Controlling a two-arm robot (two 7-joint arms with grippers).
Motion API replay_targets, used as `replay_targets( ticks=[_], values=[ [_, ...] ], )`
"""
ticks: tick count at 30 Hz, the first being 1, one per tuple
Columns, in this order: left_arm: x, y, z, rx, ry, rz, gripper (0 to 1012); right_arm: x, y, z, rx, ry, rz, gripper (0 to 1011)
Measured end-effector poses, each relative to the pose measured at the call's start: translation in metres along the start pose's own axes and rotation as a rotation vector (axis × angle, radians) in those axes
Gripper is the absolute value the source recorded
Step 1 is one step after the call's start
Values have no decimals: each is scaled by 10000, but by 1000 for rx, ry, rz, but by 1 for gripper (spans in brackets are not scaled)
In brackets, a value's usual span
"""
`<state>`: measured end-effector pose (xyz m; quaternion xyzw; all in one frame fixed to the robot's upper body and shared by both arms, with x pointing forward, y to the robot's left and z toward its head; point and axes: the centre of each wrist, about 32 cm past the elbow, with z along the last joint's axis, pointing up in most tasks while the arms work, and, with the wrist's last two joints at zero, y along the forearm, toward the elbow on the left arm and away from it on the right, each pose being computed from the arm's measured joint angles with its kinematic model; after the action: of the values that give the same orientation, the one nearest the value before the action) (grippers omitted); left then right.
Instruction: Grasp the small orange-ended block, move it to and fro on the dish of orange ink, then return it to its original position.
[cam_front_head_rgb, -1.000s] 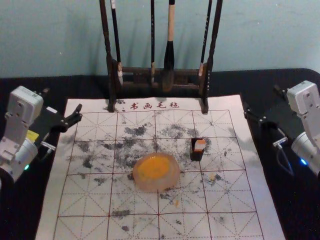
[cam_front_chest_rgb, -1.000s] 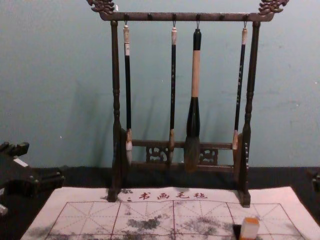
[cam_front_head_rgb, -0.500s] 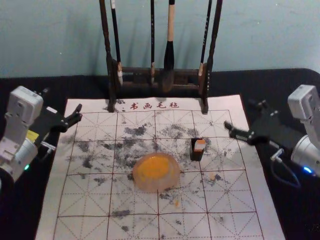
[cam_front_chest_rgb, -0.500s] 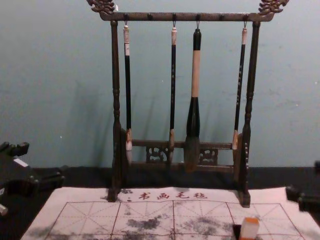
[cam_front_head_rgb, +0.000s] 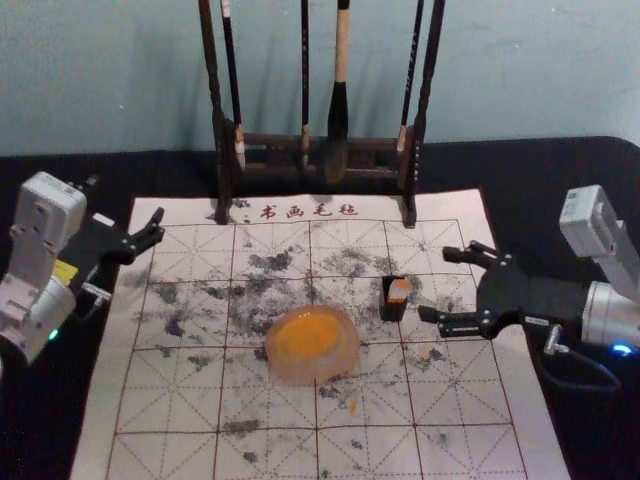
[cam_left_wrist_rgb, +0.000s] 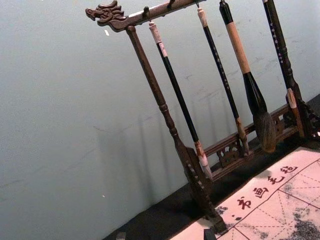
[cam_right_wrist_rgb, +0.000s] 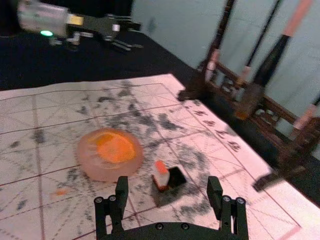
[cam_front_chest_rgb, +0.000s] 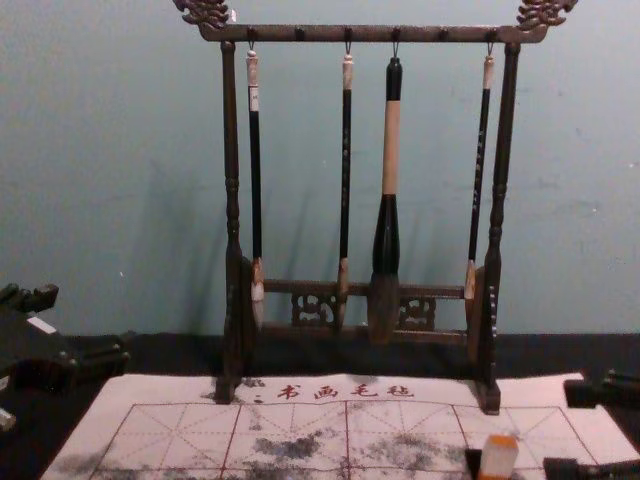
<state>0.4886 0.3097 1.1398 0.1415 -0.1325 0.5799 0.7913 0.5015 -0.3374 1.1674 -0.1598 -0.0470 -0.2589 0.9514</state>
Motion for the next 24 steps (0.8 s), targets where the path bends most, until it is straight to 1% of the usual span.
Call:
replay_targets(
  ticks=[3, 6, 7, 9, 11, 12, 16, 24],
  values=[
    [0, 0, 0, 0, 0, 0, 1001, 80, 58, 6, -3, -23, 56, 1002],
    [0, 0, 0, 0, 0, 0, 1001, 130, 91, 12, -11, -38, 84, 1000],
    [0, 0, 0, 0, 0, 0, 1001, 179, 128, 24, -18, -54, 108, 1002],
    [0, 0, 0, 0, 0, 0, 1001, 210, 156, 30, -24, -64, 122, 1000],
    [0, 0, 0, 0, 0, 0, 1001, 245, 183, 40, -30, -74, 131, 1002],
    [0, 0, 0, 0, 0, 0, 1001, 279, 208, 45, -35, -83, 136, 1002],
    [0, 0, 0, 0, 0, 0, 1001, 343, 275, 52, -47, -98, 150, 1000],
    [0, 0, 0, 0, 0, 0, 1001, 438, 404, 62, -60, -108, 164, 1000]
  ],
)
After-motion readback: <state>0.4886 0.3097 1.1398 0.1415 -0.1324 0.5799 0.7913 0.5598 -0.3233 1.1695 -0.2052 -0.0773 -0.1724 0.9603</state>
